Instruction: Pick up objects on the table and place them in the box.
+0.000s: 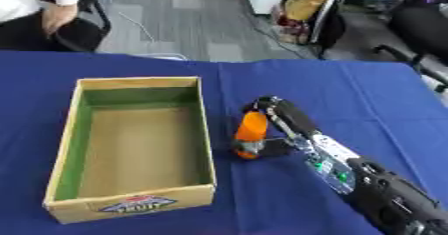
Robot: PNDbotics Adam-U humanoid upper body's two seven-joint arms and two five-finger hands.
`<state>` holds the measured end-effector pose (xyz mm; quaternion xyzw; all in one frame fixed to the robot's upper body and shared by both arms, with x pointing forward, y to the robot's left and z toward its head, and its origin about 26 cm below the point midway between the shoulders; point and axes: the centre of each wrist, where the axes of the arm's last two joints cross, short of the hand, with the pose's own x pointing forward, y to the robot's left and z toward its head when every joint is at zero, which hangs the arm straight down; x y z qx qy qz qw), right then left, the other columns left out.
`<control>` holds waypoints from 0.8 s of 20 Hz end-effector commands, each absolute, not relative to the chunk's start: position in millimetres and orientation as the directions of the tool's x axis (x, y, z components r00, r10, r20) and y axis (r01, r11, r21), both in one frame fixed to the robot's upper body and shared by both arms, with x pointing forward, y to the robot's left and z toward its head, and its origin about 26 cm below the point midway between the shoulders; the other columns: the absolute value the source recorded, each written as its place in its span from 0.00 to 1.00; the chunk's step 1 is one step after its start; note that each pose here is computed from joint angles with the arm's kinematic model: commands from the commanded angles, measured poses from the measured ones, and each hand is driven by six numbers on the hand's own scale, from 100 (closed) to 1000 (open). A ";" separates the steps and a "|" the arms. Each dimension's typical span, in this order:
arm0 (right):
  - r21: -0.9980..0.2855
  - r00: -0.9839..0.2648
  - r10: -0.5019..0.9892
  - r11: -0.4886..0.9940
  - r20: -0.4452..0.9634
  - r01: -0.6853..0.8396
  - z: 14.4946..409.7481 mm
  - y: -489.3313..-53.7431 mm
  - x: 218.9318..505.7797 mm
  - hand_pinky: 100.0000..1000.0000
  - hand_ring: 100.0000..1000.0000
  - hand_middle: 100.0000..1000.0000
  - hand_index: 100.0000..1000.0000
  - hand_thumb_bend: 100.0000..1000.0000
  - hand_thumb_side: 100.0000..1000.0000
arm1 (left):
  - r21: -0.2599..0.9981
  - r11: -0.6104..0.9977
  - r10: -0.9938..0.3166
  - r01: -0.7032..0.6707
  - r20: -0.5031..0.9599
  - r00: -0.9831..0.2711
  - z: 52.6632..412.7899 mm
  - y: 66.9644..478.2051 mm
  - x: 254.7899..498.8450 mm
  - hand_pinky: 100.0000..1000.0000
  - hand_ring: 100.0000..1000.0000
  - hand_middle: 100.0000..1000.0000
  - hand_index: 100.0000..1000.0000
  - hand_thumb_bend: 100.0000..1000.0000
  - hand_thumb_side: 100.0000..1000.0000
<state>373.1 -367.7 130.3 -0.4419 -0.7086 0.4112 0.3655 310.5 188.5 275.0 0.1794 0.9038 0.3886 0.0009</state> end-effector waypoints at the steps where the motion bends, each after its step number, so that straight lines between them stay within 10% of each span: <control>1: -0.891 -0.344 0.928 0.273 0.145 0.361 130.3 -372.1 373.9 0.00 0.00 0.31 0.52 0.58 0.69 | 0.710 0.634 0.332 0.307 0.109 -0.937 282.1 187.3 307.3 0.69 0.64 0.70 0.70 0.03 0.83; 7: -0.872 -0.374 0.914 0.304 0.155 0.384 120.2 -369.5 376.0 0.00 0.00 0.01 0.28 0.38 0.83 | 0.710 0.634 0.334 0.307 0.106 -0.937 282.6 187.0 307.3 0.69 0.64 0.70 0.70 0.03 0.83; 16: -0.869 -0.395 0.908 0.302 0.138 0.392 122.2 -368.9 375.4 0.00 0.00 0.00 0.11 0.00 0.82 | 0.711 0.632 0.335 0.309 0.109 -0.936 282.0 187.0 307.3 0.68 0.63 0.70 0.70 0.03 0.83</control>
